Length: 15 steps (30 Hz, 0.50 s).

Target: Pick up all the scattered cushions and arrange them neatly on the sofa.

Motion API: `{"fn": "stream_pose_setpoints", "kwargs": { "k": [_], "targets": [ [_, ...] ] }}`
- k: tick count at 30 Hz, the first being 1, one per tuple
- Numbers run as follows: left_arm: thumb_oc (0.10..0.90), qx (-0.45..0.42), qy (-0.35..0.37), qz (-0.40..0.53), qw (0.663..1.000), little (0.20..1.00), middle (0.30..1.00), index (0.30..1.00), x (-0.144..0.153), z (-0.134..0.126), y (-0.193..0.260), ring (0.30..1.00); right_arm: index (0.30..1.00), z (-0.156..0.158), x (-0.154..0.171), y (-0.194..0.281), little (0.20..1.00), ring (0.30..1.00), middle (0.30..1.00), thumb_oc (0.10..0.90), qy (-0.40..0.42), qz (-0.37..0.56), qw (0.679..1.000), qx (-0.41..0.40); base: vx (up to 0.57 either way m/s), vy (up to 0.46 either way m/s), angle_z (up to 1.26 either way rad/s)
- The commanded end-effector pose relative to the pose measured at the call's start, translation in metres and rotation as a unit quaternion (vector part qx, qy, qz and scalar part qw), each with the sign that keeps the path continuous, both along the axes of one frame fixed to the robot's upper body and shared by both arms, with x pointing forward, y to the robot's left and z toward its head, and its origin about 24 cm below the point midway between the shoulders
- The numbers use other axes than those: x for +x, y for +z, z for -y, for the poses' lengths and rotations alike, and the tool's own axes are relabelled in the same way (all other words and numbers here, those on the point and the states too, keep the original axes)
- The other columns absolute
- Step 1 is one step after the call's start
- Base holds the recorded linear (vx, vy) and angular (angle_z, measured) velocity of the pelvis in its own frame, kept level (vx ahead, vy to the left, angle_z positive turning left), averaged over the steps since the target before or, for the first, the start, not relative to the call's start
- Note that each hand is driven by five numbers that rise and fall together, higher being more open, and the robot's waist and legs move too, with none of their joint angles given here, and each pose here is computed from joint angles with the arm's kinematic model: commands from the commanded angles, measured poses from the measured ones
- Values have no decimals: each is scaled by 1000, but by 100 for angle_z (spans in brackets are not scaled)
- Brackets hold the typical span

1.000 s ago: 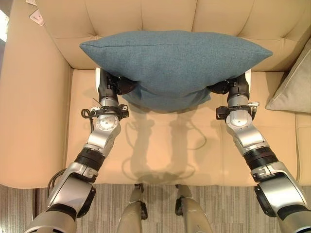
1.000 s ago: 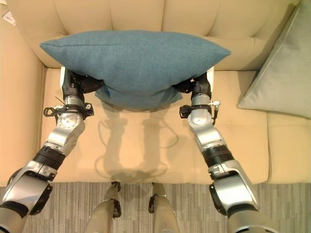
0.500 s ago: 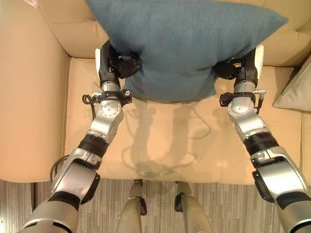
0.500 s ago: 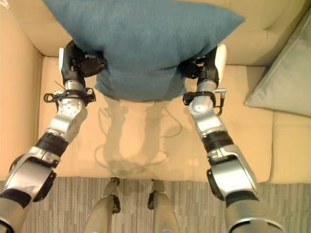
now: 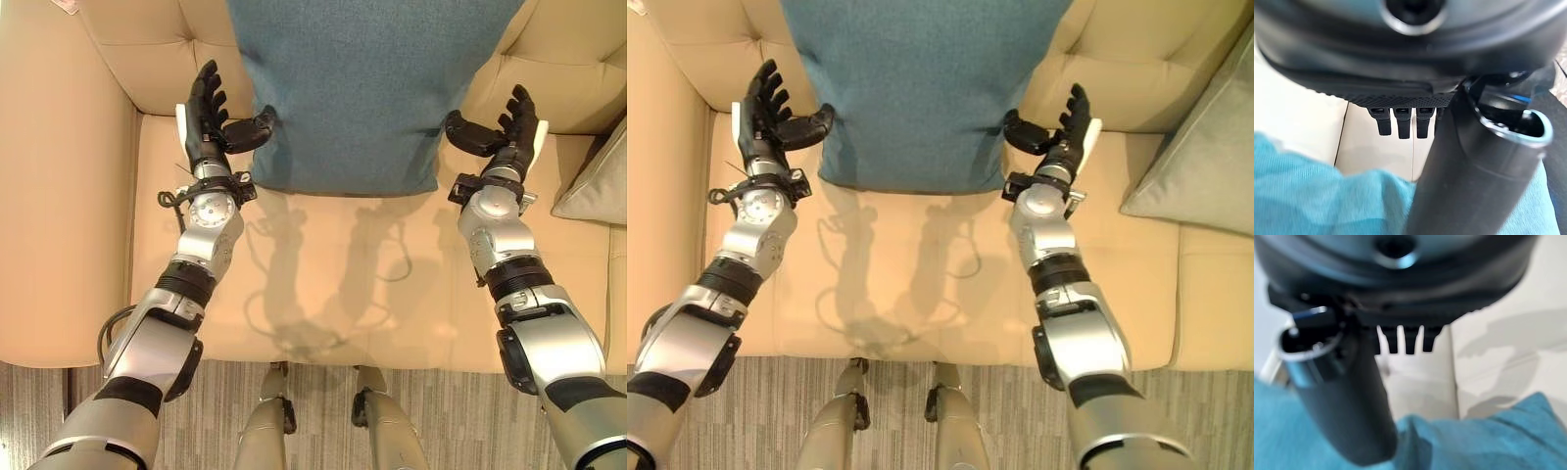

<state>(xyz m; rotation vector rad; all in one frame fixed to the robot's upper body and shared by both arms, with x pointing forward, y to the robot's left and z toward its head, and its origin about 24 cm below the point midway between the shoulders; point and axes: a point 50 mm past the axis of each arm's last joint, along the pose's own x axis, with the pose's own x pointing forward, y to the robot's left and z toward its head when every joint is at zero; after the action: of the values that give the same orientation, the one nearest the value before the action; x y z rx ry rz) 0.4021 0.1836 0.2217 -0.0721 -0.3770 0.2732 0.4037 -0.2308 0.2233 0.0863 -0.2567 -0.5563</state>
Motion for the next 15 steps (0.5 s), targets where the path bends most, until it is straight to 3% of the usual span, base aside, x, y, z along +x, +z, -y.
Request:
{"fn": "stream_pose_setpoints", "kwargs": {
  "k": [1, 4, 8, 15],
  "targets": [
    [800, 19, 15, 115, 993, 900, 900, 900, -9, -20, 69, 900, 900, 21, -11, 53, 900, 900, 900, 800, -27, 113, 993, -12, 0, 0, 0],
    [800, 43, 6, 131, 990, 900, 900, 900, -20, -31, 62, 900, 900, 53, -26, 33, 900, 900, 900, 800, -52, 97, 993, -37, 23, 3, 1],
    [800, 18, -20, 139, 990, 900, 900, 900, -39, -31, 30, 900, 900, 72, -47, -10, 900, 900, 900, 800, -65, 72, 994, -49, 50, -4, 0],
    [800, 50, -34, 73, 996, 900, 900, 900, -83, -40, -51, 900, 900, 71, -94, -105, 900, 900, 900, 800, -29, -23, 996, -77, 61, 2, -1]
  ]
}}
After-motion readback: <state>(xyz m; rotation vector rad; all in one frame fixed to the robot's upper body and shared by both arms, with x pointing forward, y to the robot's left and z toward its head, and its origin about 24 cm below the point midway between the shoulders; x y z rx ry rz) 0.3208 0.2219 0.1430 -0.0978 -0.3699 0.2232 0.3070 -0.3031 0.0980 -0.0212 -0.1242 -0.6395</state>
